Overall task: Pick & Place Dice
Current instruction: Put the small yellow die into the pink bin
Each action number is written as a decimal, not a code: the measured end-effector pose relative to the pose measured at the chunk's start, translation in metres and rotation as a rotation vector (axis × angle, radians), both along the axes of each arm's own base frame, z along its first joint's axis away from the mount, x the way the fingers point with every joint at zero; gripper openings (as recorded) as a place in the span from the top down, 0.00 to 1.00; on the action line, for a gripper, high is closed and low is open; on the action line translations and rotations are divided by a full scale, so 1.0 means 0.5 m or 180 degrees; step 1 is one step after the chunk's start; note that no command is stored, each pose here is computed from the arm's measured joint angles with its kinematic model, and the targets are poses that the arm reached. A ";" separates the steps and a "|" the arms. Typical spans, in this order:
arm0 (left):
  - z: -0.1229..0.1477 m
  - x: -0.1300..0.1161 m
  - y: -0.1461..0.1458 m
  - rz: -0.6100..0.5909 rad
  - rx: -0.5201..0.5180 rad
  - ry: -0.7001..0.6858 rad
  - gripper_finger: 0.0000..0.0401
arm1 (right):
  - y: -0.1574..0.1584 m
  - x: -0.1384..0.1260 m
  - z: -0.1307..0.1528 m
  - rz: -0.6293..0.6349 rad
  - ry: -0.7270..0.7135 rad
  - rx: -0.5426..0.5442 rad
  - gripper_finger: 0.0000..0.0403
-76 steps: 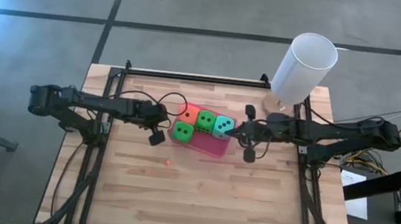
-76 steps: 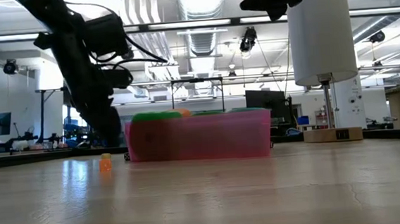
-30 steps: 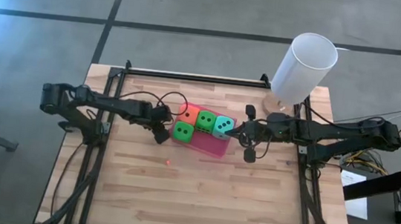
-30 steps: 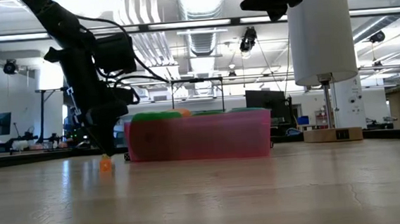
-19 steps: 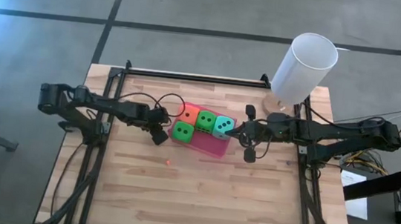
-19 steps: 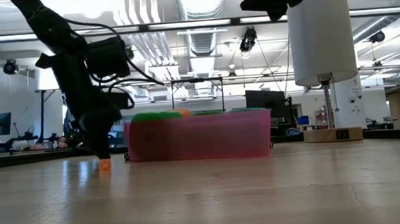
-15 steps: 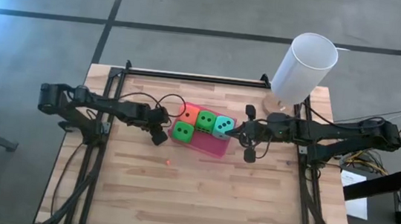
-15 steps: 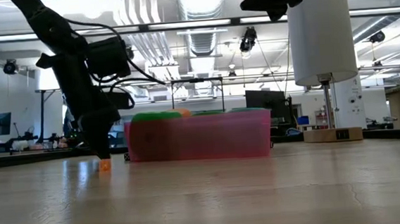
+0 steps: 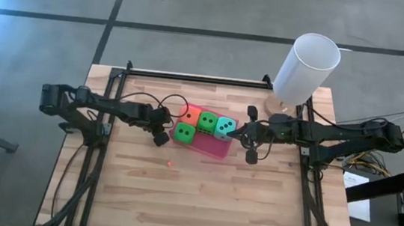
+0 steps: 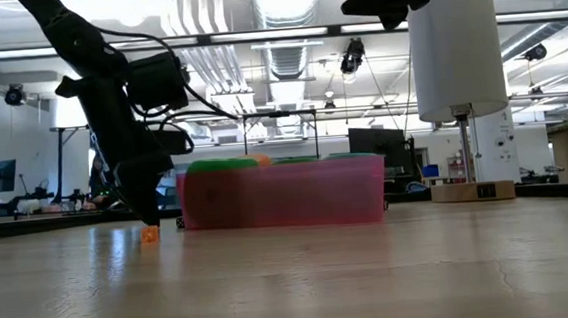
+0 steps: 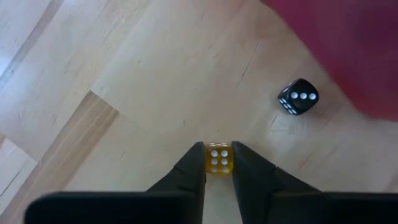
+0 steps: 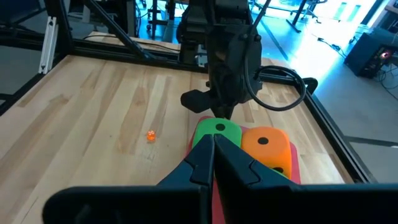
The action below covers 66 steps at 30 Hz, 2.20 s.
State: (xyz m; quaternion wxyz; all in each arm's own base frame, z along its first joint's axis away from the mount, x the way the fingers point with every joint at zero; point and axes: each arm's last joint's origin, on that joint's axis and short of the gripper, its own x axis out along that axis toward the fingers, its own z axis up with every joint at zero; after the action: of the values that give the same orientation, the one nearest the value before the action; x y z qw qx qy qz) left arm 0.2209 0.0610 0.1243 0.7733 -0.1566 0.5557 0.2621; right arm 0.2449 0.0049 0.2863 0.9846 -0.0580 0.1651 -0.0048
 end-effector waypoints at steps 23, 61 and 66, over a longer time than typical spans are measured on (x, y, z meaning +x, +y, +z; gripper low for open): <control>0.152 0.007 0.005 0.0060 0.0414 -0.0193 0.86 | 0.000 0.000 0.000 -0.0001 0.0001 -0.0001 0.98; 0.141 0.199 -0.111 -0.1571 0.0464 -0.1489 0.86 | -0.001 0.000 0.000 -0.0023 0.0002 0.0057 0.98; 0.119 0.206 -0.110 -0.1569 0.0437 -0.1381 0.83 | 0.000 0.000 0.000 -0.0021 0.0001 0.0057 0.98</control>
State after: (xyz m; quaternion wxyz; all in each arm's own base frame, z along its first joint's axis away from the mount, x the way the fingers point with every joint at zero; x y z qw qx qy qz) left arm 0.3240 0.0058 0.1836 0.9224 -0.0172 0.3804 0.0646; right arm 0.2448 0.0048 0.2862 0.9850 -0.0487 0.1654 -0.0065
